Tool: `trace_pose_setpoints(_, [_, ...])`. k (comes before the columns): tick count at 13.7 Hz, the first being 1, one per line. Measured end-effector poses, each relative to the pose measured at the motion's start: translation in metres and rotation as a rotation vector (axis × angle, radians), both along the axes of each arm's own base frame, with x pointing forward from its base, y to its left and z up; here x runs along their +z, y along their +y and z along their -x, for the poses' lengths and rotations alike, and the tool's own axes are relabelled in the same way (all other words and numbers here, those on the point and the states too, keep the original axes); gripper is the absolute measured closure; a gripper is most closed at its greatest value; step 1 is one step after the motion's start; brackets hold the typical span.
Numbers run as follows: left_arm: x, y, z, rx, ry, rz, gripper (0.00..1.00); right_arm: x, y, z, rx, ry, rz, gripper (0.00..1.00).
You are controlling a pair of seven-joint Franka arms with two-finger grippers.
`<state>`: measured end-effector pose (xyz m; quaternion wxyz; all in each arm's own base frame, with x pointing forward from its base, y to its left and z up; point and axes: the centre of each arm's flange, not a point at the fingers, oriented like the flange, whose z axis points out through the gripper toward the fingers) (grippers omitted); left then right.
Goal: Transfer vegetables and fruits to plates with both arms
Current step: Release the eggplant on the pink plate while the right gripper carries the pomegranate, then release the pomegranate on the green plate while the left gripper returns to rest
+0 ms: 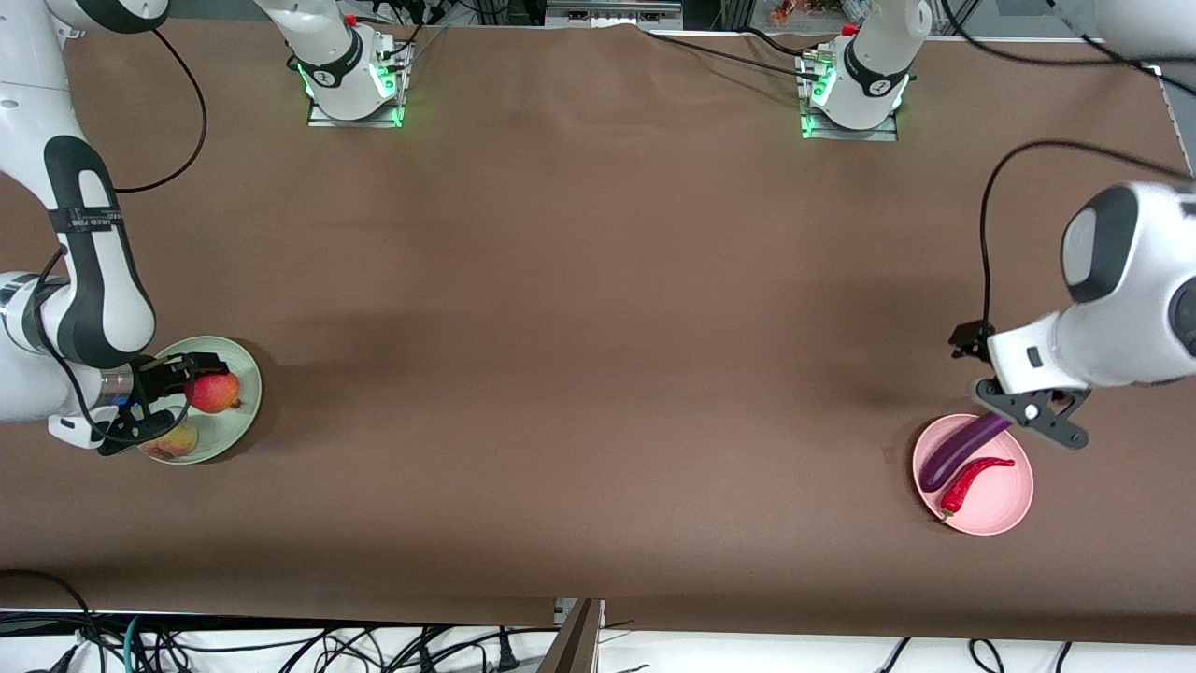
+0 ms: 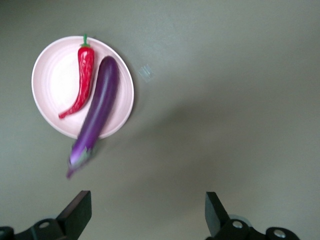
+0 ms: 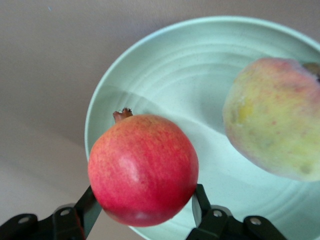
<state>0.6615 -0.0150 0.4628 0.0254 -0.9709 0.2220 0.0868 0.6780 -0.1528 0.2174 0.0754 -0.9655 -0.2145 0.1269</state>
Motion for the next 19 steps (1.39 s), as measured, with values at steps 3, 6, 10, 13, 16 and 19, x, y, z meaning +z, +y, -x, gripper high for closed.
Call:
trace_pose_setpoints(3, [0.079, -0.009, 0.024, 0.124, -0.067, -0.018, 0.00, -0.005, 0.000, 0.000, 0.000, 0.002, -0.002, 0.17])
trace_pose_setpoints(6, [0.134, -0.011, 0.056, 0.294, -0.135, 0.016, 0.00, 0.010, 0.006, -0.008, 0.008, -0.032, -0.005, 0.00])
trace_pose_setpoints(10, [0.141, 0.007, 0.097, 0.384, -0.195, 0.046, 0.00, 0.090, 0.040, -0.032, -0.014, -0.079, -0.037, 0.00])
trace_pose_setpoints(13, [0.122, 0.003, 0.113, 0.374, -0.165, 0.042, 0.00, 0.137, 0.075, -0.035, -0.078, -0.037, -0.045, 0.00])
trace_pose_setpoints(16, [0.118, -0.014, 0.118, 0.343, -0.142, 0.023, 0.00, 0.177, 0.130, -0.037, -0.153, -0.055, -0.003, 0.00])
trace_pose_setpoints(19, [0.119, -0.017, 0.118, 0.337, -0.144, 0.020, 0.00, 0.238, 0.202, -0.010, -0.228, -0.071, 0.089, 0.00])
